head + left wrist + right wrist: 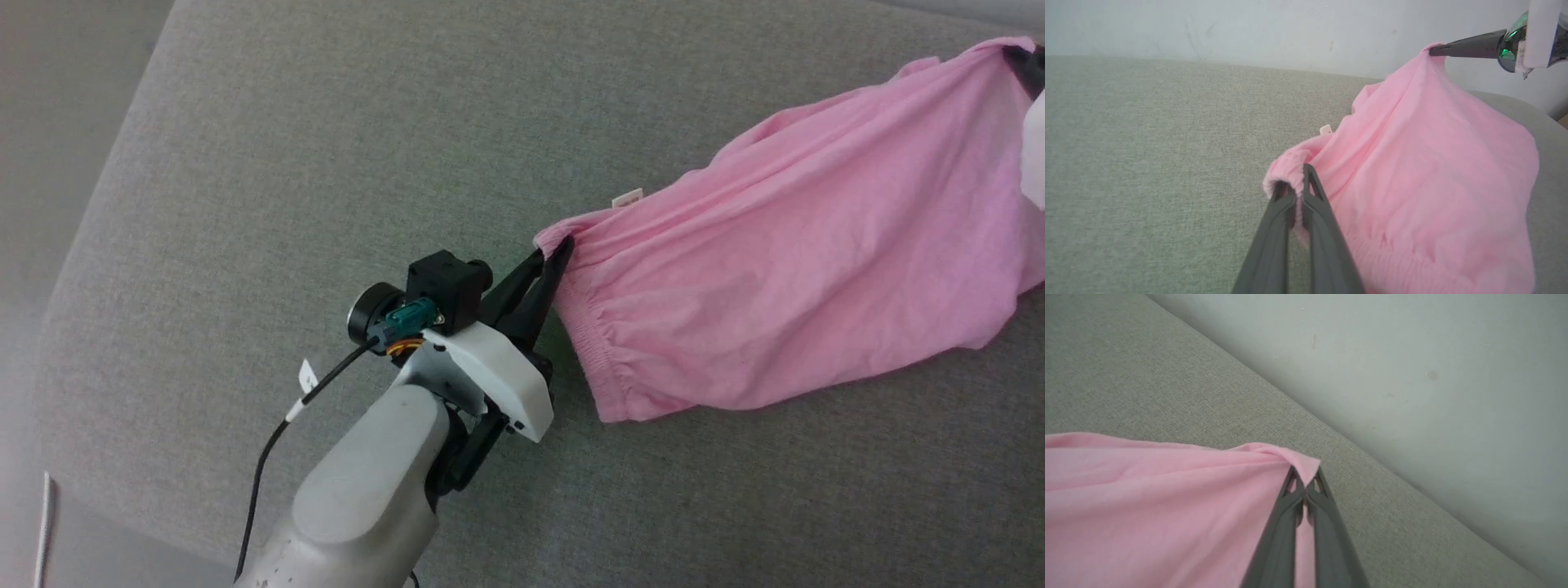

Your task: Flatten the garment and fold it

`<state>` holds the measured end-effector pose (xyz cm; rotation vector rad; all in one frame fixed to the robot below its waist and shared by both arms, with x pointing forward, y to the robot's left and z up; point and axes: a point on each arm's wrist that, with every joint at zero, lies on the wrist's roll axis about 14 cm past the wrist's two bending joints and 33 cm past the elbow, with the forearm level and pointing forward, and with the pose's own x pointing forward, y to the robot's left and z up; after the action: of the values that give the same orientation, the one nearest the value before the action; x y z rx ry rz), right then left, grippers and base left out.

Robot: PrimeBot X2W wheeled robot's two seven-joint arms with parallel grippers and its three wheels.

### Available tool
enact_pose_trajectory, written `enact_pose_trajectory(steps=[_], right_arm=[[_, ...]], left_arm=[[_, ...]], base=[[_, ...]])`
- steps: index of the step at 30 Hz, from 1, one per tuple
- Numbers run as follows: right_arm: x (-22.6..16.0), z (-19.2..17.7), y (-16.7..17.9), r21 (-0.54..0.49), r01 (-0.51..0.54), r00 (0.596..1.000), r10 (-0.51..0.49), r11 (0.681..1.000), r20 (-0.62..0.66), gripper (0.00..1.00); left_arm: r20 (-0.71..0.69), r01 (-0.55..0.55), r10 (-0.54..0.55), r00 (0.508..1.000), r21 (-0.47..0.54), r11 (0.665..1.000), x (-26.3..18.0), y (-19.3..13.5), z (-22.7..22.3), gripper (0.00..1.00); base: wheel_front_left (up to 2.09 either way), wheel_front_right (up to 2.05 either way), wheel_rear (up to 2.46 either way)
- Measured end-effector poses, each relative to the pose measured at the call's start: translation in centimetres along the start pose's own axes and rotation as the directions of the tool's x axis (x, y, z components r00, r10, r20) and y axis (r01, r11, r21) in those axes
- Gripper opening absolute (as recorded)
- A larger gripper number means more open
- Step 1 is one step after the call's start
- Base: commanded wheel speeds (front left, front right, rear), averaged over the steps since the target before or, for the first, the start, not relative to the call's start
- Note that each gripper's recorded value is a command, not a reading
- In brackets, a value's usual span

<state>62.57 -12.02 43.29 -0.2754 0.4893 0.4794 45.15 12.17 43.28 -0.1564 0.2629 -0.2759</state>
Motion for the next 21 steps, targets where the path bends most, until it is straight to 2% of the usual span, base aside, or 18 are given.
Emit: enact_pose_trajectory(steps=[2,3,4,13,17,21], right_arm=[[1.0,-0.9,0.7,-0.004,-0.014,1.0,0.014,1.0,-0.017,0.0],[1.4,-1.4,0.9,-0.005,-0.019,0.999,0.019,1.0,-0.032,0.28],[1.8,-1.8,1.3,-0.007,-0.025,0.999,0.025,1.0,-0.042,1.0],[1.3,-1.4,2.5,0.01,-0.031,0.999,0.03,0.999,0.022,1.0],[-0.7,1.1,2.8,0.018,-0.027,0.99,0.025,0.999,0.137,1.0],[-4.0,3.7,2.3,0.009,-0.003,0.957,0.0,1.0,0.289,1.0]], left_arm=[[-0.008,-0.015,0.015,1.0,0.001,1.0,0.1,0.4,-0.4,0.0],[-0.012,-0.017,0.017,1.0,0.0,1.0,0.1,0.6,-0.6,0.32],[-0.016,-0.023,0.023,1.0,-0.002,1.0,0.1,0.7,-0.9,1.0],[0.057,-0.073,0.072,0.996,0.018,0.997,-0.7,1.9,0.7,1.0],[0.126,-0.12,0.115,0.985,0.029,0.992,-2.3,3.0,2.5,1.0],[0.223,-0.184,0.165,0.961,0.069,0.98,-4.6,3.8,5.3,1.0]], base=[[0.0,0.0,0.0],[0.0,0.0,0.0],[0.0,0.0,0.0],[0.0,0.0,0.0],[0.0,0.0,0.0],[0.0,0.0,0.0]])
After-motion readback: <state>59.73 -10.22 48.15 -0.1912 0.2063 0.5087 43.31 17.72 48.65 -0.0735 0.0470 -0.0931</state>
